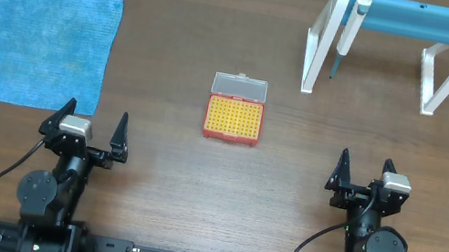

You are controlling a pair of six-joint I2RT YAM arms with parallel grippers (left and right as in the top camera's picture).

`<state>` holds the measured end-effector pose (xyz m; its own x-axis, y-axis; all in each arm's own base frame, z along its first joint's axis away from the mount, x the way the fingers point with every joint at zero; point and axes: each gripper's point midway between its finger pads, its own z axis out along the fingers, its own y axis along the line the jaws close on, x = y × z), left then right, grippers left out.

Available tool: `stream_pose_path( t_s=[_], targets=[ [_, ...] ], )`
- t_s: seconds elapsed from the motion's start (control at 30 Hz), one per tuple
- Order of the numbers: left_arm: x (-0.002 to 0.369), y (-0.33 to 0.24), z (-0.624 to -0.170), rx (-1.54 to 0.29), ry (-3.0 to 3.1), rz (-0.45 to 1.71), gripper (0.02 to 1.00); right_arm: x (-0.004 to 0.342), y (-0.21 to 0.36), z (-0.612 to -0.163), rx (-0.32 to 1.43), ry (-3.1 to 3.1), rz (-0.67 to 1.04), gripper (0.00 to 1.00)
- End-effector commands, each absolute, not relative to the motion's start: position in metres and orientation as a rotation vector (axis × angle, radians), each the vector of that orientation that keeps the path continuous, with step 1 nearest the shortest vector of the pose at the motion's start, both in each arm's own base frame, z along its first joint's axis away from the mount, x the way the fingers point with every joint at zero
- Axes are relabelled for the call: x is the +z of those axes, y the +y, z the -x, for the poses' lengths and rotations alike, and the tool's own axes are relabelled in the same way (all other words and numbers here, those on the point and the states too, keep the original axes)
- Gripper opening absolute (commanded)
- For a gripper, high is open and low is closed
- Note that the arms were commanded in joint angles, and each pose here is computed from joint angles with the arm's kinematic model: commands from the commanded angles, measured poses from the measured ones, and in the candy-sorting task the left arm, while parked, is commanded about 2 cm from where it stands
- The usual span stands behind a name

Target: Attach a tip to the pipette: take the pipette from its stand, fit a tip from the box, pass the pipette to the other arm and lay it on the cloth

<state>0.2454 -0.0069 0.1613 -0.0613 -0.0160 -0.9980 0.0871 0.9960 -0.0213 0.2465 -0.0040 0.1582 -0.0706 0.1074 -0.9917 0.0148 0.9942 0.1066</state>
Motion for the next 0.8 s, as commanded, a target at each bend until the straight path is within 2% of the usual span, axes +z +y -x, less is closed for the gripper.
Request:
stream_pose_path(
  t_s=[0.03,0.8],
  targets=[
    [0.1552,0.0092,-0.246,0.0,1.651,0.051,0.996,0.1572,-0.0012,-0.2462,-0.004,1.641,0.013,0.836],
    [0.1552,0.0092,-0.246,0.0,1.651,0.051,0.996,0.1593,-0.0005,-0.2504,-0.009,1.679,0.028,0.833]
  ],
)
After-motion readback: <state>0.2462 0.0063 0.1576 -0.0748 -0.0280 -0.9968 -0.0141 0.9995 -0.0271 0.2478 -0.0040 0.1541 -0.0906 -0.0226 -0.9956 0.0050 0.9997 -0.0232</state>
